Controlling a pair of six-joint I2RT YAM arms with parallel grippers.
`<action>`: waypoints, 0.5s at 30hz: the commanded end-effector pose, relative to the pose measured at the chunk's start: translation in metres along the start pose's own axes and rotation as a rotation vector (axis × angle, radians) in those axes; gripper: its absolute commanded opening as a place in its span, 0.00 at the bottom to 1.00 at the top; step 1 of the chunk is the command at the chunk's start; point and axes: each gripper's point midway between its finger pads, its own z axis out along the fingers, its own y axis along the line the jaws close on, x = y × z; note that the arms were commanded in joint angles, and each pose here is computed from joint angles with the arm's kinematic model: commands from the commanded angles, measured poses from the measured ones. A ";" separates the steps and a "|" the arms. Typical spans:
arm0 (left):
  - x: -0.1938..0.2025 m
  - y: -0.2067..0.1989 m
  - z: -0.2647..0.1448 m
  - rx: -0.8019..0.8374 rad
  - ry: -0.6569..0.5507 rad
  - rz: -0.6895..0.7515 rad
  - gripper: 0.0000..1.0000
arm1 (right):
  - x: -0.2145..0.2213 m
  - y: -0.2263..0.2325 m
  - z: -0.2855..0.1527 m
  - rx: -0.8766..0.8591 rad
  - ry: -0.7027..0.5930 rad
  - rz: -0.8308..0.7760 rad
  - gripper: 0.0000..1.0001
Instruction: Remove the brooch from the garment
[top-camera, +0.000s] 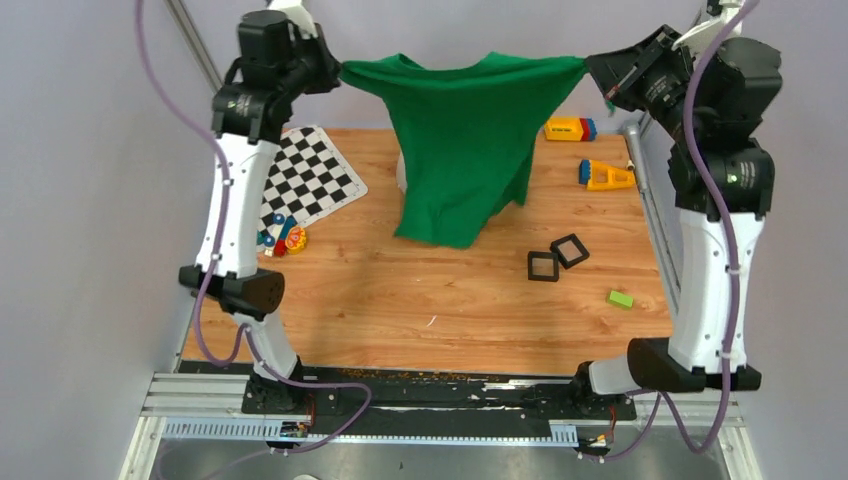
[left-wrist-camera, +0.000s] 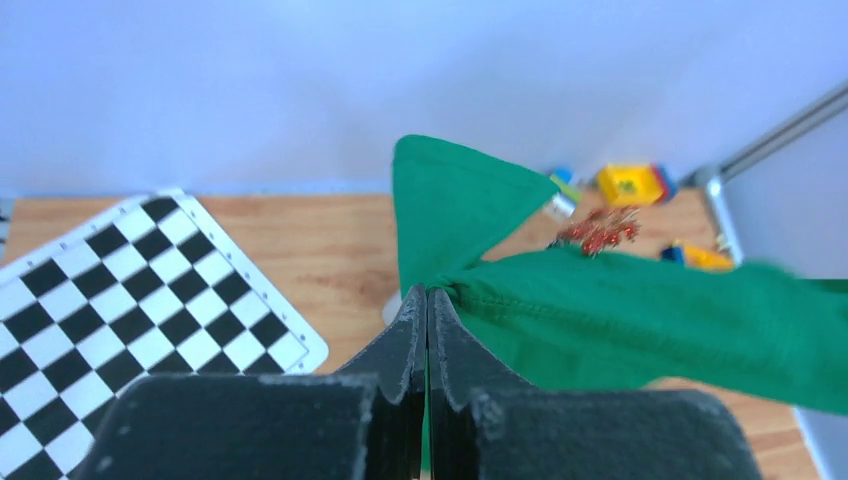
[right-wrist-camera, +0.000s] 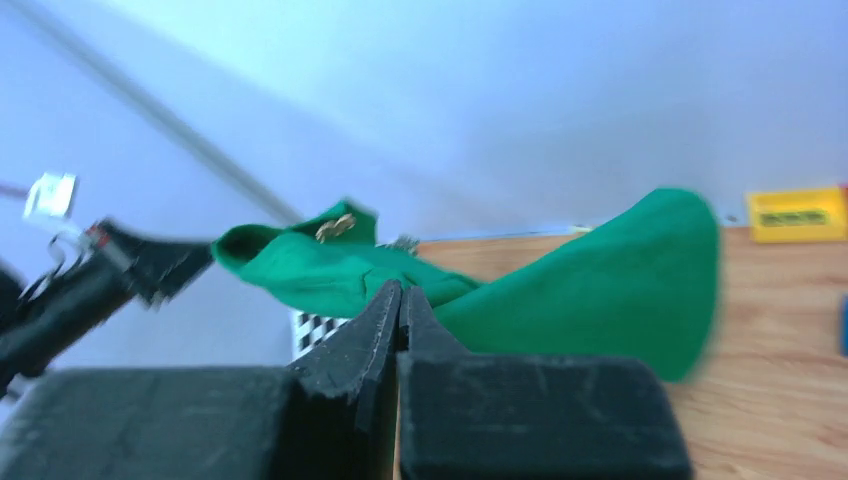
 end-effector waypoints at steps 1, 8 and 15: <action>-0.051 -0.015 -0.048 0.099 -0.187 -0.048 0.00 | 0.044 0.039 -0.026 -0.214 0.179 0.002 0.00; 0.037 0.022 -0.024 0.015 -0.081 -0.019 0.00 | 0.210 0.050 -0.101 -0.411 0.434 0.017 0.00; 0.173 0.079 -0.036 -0.159 0.110 -0.113 0.00 | 0.400 0.031 -0.175 -0.421 0.864 0.105 0.00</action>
